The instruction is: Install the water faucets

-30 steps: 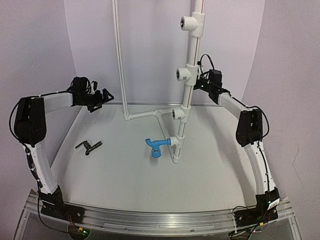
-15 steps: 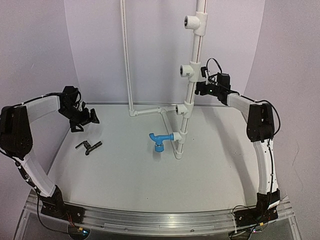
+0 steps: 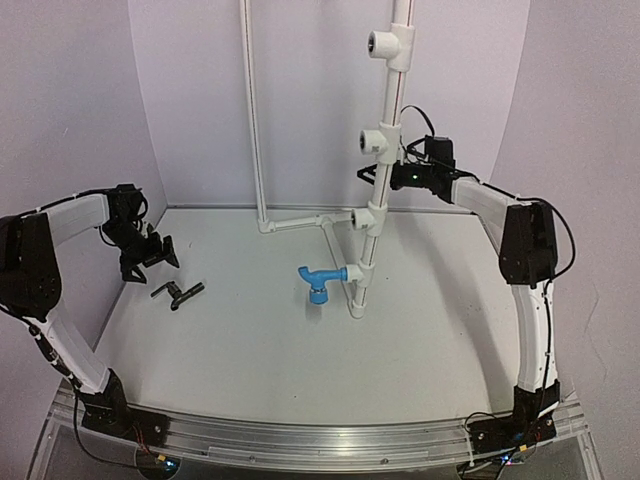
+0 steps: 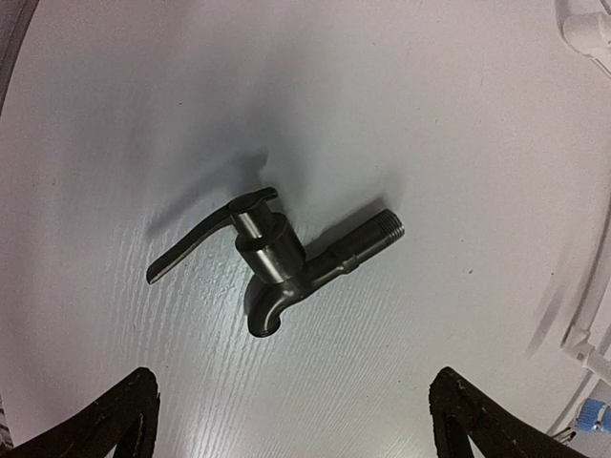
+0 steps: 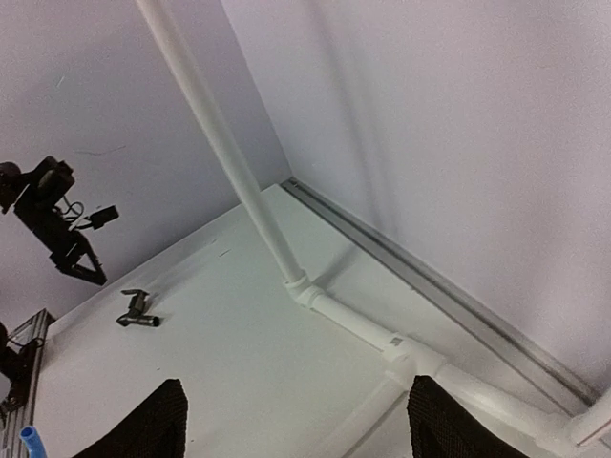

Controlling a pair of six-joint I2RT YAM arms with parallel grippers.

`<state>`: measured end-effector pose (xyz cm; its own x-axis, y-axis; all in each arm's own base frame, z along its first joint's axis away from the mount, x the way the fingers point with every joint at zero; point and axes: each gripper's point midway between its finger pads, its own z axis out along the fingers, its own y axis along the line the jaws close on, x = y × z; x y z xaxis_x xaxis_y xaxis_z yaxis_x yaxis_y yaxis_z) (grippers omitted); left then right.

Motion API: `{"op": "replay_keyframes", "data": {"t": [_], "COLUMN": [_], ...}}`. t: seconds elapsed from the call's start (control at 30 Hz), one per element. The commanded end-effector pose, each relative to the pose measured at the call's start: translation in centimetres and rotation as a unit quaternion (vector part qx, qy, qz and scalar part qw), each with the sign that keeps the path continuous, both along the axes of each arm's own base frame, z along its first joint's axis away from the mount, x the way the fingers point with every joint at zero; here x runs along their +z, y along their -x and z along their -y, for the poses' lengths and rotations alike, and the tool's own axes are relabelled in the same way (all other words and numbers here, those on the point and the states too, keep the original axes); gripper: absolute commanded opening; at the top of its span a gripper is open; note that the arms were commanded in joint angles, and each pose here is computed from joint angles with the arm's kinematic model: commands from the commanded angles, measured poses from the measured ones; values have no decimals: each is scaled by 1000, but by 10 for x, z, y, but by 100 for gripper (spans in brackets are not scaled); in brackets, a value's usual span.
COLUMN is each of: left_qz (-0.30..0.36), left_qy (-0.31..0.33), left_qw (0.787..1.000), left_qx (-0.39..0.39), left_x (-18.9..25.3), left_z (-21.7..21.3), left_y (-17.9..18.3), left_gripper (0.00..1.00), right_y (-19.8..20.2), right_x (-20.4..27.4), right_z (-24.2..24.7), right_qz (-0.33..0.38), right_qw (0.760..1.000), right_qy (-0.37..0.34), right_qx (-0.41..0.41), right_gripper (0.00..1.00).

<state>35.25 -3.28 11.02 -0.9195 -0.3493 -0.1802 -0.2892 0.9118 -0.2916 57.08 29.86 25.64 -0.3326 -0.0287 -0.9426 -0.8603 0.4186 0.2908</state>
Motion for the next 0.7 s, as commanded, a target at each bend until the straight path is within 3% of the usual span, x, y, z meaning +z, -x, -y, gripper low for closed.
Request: {"op": "replay_keyframes", "data": {"t": [0.0, 0.1, 0.3, 0.4, 0.67], "left_qz": [120, 220, 416, 478, 559], "left_qy": [83, 121, 167, 169, 169], "left_qw": [988, 965, 876, 832, 759], "left_qx": [-52, -76, -178, -224, -288], "left_x": [51, 89, 156, 167, 183], "left_z": [30, 47, 100, 126, 180], "left_y": [-43, -83, -166, -196, -241], "left_gripper": [98, 98, 100, 100, 100], "right_y": [42, 46, 49, 48, 41], "right_x": [2, -7, -24, -26, -33], "right_z": [-27, -28, -23, -18, 16], "right_qz": [-38, -50, -67, -76, -89], "right_qw": [996, 996, 996, 995, 995], "right_qy": [-9, -6, 16, 26, 44], "right_qx": [77, 79, 64, 53, 13], "right_gripper": [76, 76, 76, 76, 76]}}
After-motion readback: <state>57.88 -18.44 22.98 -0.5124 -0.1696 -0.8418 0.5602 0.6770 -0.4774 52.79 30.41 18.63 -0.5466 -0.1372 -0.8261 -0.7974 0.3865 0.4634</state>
